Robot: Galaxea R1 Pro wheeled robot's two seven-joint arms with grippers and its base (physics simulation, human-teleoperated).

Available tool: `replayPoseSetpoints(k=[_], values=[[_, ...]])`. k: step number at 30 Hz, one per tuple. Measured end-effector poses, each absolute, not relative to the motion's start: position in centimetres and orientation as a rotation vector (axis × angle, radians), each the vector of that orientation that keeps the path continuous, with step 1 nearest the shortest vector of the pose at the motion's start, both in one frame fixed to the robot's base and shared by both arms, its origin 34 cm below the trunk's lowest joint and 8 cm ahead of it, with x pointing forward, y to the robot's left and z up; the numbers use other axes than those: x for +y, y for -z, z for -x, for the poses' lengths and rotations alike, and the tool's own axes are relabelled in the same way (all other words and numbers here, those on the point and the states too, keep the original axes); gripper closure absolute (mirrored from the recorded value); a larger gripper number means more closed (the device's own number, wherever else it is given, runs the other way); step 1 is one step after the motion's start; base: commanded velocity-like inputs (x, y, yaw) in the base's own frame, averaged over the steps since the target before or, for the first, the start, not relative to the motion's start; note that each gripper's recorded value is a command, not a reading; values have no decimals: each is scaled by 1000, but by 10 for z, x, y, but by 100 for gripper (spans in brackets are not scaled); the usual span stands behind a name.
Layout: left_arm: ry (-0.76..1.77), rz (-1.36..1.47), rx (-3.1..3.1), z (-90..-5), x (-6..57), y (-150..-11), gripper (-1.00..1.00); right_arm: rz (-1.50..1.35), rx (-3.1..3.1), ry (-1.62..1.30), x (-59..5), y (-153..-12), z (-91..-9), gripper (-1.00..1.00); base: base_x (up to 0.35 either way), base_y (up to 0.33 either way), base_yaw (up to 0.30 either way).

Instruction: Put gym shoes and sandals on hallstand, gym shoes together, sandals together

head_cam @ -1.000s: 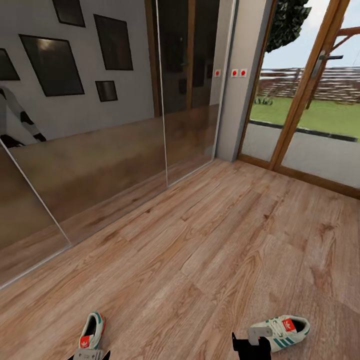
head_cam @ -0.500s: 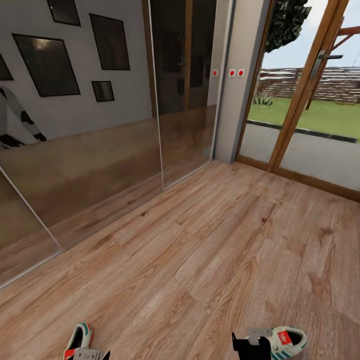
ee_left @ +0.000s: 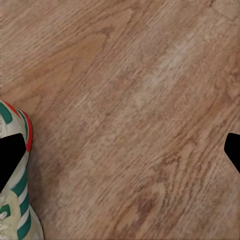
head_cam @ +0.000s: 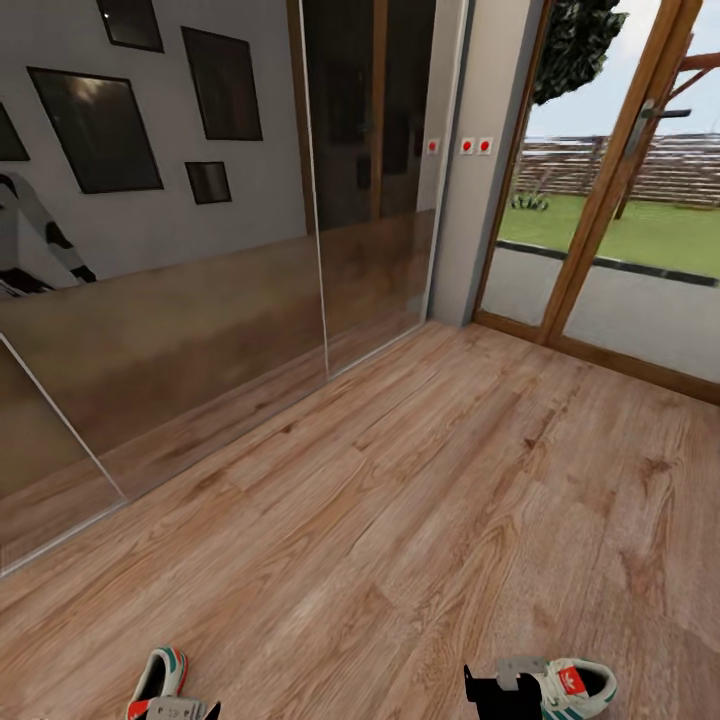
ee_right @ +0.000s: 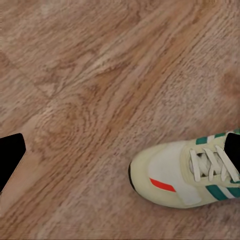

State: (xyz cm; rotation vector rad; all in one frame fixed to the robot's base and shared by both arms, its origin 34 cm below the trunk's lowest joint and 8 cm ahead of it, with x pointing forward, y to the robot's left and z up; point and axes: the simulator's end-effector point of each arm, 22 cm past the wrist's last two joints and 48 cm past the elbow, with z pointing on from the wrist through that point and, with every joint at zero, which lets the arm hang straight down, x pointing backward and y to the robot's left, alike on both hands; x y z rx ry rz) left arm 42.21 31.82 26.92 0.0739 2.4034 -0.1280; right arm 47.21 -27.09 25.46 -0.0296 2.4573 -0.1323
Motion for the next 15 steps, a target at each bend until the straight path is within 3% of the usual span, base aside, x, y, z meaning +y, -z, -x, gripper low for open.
replayPoseSetpoints(k=[15], values=[[126,-72,2403,-422,320,-269,-100,30,2457,132,-271,-255,-472,-100,76,-38,242]])
